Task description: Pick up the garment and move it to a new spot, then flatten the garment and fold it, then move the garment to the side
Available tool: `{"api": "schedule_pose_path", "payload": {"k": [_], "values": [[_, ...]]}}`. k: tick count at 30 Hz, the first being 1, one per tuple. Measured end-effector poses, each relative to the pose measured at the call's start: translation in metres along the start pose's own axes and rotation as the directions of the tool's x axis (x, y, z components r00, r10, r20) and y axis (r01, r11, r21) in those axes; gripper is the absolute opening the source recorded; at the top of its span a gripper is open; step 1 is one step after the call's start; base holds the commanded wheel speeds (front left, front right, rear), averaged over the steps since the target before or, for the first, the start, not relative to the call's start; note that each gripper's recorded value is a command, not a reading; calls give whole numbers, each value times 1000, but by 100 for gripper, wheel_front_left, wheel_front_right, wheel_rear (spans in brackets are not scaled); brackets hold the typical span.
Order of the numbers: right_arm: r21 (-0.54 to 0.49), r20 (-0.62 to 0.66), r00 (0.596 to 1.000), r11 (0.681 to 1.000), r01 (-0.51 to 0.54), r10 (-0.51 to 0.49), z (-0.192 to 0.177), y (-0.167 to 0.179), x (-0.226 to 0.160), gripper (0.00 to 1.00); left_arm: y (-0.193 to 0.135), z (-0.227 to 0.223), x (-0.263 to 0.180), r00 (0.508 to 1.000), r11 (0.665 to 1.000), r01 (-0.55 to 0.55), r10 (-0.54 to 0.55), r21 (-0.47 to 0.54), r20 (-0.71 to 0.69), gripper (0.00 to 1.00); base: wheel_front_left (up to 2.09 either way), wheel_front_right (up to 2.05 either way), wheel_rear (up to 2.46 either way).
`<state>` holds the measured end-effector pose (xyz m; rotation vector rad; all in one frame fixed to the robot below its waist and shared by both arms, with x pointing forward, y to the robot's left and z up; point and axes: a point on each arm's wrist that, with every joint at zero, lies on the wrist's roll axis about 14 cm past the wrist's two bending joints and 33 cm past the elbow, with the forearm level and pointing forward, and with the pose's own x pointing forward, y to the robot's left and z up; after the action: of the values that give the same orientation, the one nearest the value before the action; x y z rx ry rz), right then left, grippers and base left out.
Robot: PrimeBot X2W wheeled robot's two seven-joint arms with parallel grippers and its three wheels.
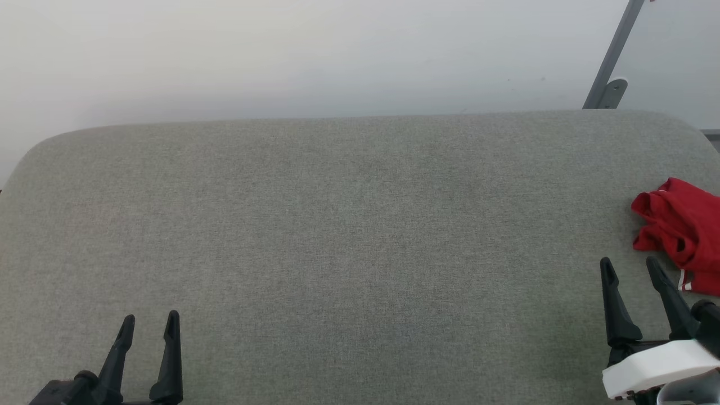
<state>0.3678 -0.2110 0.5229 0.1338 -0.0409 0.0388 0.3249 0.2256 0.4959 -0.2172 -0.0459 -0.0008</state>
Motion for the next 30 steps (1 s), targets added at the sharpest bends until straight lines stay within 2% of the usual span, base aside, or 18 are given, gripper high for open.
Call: {"api": "schedule_pose_path", "payload": {"k": [7,8,13,23,30], "values": [[4,-11,1000,1000,-10,10,-4,4,1,100,0,0,2,1000,1000,-3,3,-5,0,100,0,0,0],[6,-17,1000,1000,-9,9,-6,4,1,0,0,-2,1,1000,1000,-5,5,-9,-5,0,0,0,0],[31,-81,997,999,10,-8,-28,3,-7,0,-1,-22,-6,998,999,-26,24,-44,-64,0,0,0,0],[191,-103,994,980,49,-30,-34,0,-8,0,1,-28,-4,994,979,-76,60,-191,-89,0,0,0,0],[324,-100,994,943,70,-40,-33,0,-5,0,4,-27,3,992,945,-107,80,-309,-96,0,0,0,0]]}}
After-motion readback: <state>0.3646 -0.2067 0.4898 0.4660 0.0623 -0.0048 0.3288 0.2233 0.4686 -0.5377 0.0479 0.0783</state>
